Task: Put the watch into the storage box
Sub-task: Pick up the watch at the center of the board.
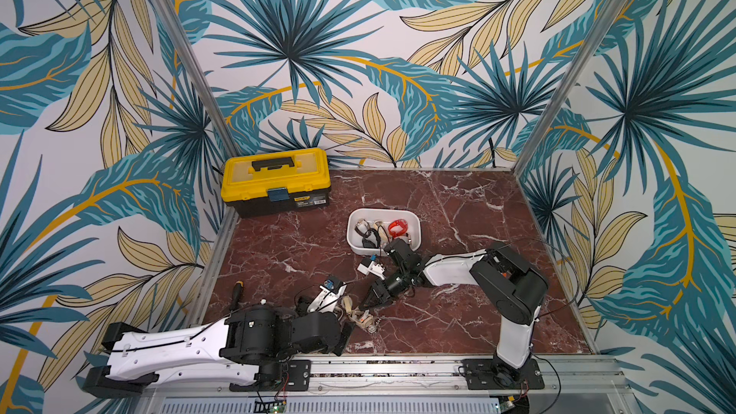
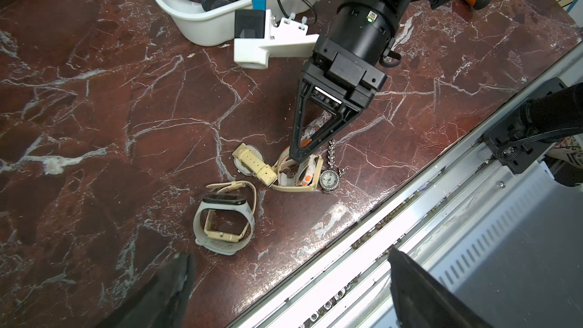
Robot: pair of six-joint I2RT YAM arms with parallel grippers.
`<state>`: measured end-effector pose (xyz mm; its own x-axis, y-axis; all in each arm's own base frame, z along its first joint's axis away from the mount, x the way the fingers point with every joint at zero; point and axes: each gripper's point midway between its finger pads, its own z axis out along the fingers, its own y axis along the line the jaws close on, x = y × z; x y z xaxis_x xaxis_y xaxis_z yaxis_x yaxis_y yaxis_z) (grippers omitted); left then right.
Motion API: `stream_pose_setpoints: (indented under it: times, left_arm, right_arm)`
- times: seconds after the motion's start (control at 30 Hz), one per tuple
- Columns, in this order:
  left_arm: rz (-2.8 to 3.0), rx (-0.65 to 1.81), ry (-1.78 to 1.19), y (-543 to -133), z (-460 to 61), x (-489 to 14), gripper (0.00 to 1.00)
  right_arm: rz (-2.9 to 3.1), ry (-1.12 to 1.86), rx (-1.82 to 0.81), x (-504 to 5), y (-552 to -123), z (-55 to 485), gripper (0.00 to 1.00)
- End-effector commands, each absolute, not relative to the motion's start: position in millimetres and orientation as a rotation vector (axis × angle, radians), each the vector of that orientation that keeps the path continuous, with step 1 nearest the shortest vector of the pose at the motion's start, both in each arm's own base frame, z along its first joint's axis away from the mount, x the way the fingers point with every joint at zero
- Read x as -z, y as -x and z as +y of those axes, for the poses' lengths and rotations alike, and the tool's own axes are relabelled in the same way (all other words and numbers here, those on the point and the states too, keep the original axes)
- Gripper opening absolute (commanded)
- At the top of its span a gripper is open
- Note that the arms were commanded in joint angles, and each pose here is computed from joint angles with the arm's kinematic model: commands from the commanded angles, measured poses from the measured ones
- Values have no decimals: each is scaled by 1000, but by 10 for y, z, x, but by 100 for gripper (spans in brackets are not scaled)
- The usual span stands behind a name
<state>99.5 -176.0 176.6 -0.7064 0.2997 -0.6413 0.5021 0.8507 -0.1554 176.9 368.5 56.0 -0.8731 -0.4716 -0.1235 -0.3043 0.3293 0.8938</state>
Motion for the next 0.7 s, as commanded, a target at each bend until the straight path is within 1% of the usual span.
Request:
stream_pose_setpoints:
  times: [0.0, 0.1, 0.23, 0.47, 0.53, 0.57, 0.67]
  left_arm:
    - [2383, 430, -558, -1016, -1731, -1806, 99]
    - [2378, 433, -554, -1021, -1727, -1811, 99]
    - [2377, 428, -552, -1028, -1723, -1811, 99]
    - [2361, 426, -548, -1047, -1710, -1829, 99]
    - [2354, 430, -547, -1052, -1705, -1839, 99]
    - [2350, 433, -546, -1054, -1702, -1848, 99]
    - [2336, 443, -538, -1065, -1690, -1868, 99]
  right_arm:
    - [-2445, -717, 1539, -479, -1764, 3687, 19]
    - [-2444, -723, 1563, -550, -1788, 3717, 11]
    - [-2442, -734, 1589, -645, -1813, 3744, 4]
    - [-2471, -773, 1589, -826, -1850, 3747, 3]
    - [-2499, -795, 1567, -860, -1870, 3733, 2]
    - [-2511, -802, 1557, -878, -1878, 3726, 0]
    - [-2531, -818, 1533, -925, -1891, 3712, 0]
